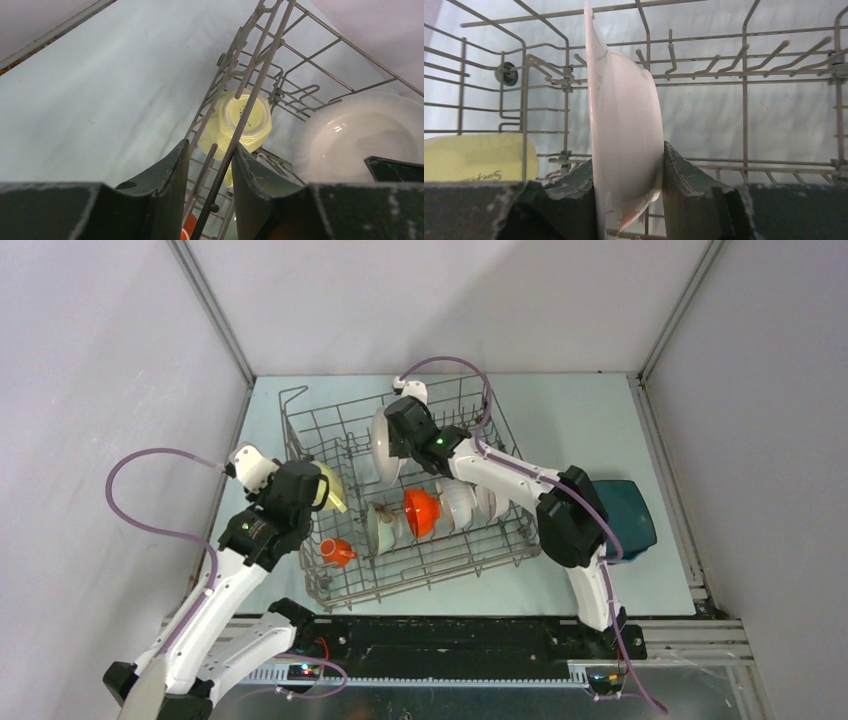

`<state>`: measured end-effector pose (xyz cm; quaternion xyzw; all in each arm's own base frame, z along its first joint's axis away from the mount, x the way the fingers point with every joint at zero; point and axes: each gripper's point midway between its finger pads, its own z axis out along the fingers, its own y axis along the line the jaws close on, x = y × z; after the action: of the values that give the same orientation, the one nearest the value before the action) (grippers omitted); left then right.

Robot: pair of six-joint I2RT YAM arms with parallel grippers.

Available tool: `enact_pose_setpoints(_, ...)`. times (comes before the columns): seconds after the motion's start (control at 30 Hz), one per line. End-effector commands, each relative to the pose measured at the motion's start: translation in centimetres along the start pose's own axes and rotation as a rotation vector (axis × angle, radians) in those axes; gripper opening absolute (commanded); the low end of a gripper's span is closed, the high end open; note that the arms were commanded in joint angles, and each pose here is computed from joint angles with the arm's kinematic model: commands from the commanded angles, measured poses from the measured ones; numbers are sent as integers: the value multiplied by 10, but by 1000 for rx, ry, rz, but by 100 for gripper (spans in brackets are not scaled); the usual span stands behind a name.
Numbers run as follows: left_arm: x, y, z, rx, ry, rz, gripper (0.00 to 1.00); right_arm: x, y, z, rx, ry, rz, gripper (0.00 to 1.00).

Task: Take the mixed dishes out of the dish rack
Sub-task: Pick up the plate from the dish rack.

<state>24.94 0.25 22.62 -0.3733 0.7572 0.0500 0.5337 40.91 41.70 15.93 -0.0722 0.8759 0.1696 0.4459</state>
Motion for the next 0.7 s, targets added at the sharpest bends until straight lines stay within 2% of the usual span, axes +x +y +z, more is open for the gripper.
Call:
enact_pose_setpoints(0.0,-38,18,10,-140,-182,-77,0,-135,44,-93,-279,-330,67,0)
enact_pose_setpoints(0.33,-45,17,18,-133,-206,-100,0,-174,16,-139,-414,-430,187,0)
enact_pose_setpoints(0.43,-49,14,20,-118,-219,-101,0,-165,9,-145,-506,-378,229,0)
enact_pose_setpoints(0.53,-58,6,22,-91,-234,-92,0,-174,-4,-168,-578,-384,259,0)
enact_pose_setpoints(0.67,-66,-6,28,-51,-258,-20,0,-178,-38,-190,-575,-400,283,0)
